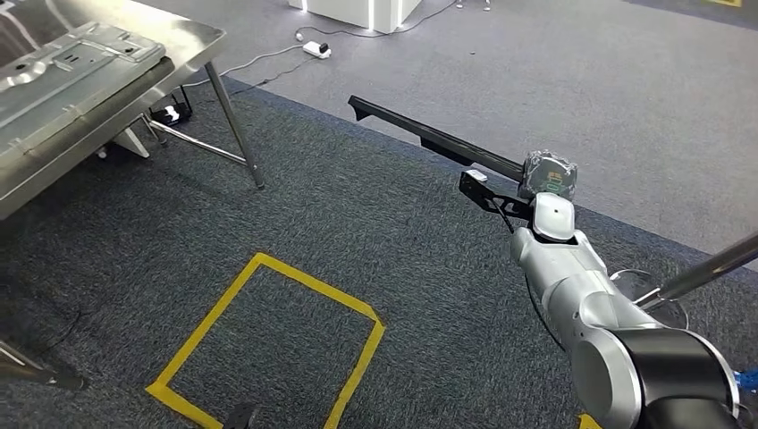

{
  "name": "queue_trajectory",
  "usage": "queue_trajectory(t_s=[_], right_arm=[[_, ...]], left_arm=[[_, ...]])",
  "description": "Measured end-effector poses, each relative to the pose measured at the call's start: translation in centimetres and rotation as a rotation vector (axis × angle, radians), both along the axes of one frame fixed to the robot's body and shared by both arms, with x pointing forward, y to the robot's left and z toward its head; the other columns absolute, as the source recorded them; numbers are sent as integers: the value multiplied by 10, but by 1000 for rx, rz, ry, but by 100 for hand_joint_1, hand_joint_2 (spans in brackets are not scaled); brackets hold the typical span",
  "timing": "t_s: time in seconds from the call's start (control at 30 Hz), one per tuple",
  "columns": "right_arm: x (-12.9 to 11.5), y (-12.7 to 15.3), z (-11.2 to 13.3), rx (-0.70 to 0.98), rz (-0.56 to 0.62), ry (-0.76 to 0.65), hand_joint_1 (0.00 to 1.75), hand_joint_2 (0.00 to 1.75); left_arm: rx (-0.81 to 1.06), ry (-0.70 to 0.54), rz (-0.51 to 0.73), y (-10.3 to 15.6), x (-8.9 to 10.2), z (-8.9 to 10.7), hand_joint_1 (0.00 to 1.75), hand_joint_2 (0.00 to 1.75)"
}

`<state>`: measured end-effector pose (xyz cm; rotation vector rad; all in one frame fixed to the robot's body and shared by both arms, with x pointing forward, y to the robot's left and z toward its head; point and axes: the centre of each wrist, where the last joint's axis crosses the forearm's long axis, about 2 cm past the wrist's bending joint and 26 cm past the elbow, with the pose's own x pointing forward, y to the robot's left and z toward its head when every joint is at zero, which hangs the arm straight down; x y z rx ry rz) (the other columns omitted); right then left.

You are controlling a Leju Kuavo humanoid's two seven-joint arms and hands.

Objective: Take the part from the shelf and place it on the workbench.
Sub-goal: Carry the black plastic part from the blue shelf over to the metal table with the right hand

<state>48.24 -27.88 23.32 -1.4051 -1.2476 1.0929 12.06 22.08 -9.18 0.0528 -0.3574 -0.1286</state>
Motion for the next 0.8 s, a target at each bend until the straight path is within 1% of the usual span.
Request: queue_trajectory(t_s=[0.23, 0.57, 0.8], right_arm=[[-2, -3, -5, 1, -7, 11, 175, 175], [-1, -7, -3, 2, -6, 3, 175, 175], [0, -18, 1, 3, -15, -13, 175, 175]], left_arm=[[0, -2, 0, 0, 1, 0, 0, 175], [5, 5, -1, -1, -2, 0, 0, 175], [5, 5, -10, -1, -1, 0, 0, 175]])
